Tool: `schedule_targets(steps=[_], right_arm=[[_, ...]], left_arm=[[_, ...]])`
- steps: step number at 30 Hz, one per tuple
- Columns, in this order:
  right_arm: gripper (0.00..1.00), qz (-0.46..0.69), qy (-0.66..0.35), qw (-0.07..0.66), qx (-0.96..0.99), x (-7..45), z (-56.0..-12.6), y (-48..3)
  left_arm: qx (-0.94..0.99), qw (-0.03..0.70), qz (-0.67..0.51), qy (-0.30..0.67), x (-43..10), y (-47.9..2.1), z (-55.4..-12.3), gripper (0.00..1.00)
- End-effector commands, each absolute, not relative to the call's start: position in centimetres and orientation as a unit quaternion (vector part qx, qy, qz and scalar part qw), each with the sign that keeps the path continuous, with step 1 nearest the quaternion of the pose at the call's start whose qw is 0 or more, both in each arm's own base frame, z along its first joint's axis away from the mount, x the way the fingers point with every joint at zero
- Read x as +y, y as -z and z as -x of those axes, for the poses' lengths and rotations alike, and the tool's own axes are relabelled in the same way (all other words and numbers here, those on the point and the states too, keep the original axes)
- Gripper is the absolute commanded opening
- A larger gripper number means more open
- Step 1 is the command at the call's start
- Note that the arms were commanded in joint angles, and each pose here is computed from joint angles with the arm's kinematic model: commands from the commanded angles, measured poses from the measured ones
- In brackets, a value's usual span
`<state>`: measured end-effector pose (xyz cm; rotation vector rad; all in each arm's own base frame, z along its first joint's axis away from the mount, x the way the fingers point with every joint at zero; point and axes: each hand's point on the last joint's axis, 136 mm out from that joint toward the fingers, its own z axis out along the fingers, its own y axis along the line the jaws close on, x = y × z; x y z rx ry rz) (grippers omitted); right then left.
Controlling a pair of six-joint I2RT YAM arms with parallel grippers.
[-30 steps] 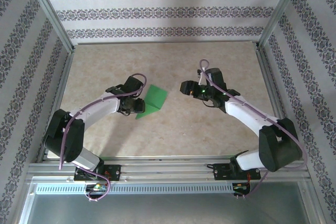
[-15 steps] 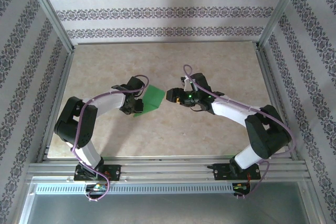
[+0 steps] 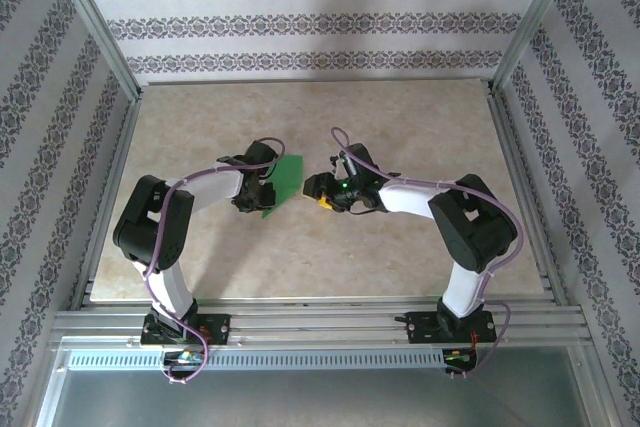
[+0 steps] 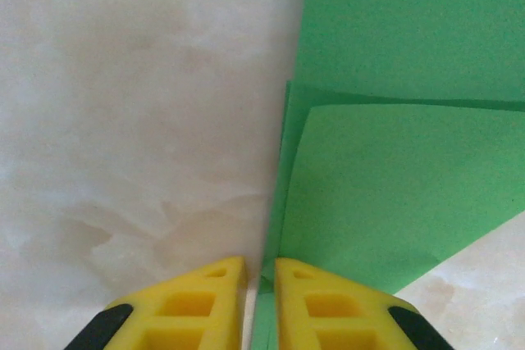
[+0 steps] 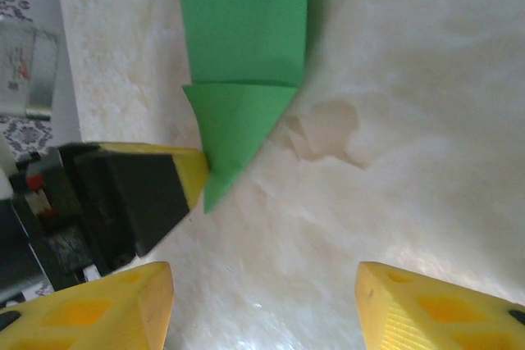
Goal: Fold a paper plane with a square sheet of paper (pick it up from the middle)
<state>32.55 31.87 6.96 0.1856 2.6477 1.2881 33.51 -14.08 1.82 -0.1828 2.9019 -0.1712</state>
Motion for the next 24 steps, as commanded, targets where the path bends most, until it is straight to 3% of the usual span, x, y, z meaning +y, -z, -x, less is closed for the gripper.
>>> schedule_targets(steps=[1, 8, 24], right_arm=[[0.60, -0.073, -0.450, 0.091, 0.885, 33.4, -33.6, -7.4], [0.51, -0.125, -0.436, 0.095, 0.886, 34.0, -36.1, -5.9], [0.46, -0.123, -0.417, 0.061, 0.898, 35.8, -36.6, -3.0]], left_arm=[[0.992, 0.084, 0.093, 0.024, -12.3, -1.3, -32.4, 0.20], [0.994, 0.058, 0.096, 0.005, -11.8, -0.1, -31.7, 0.18], [0.995, 0.038, 0.095, -0.005, -11.7, 0.7, -31.2, 0.17]])
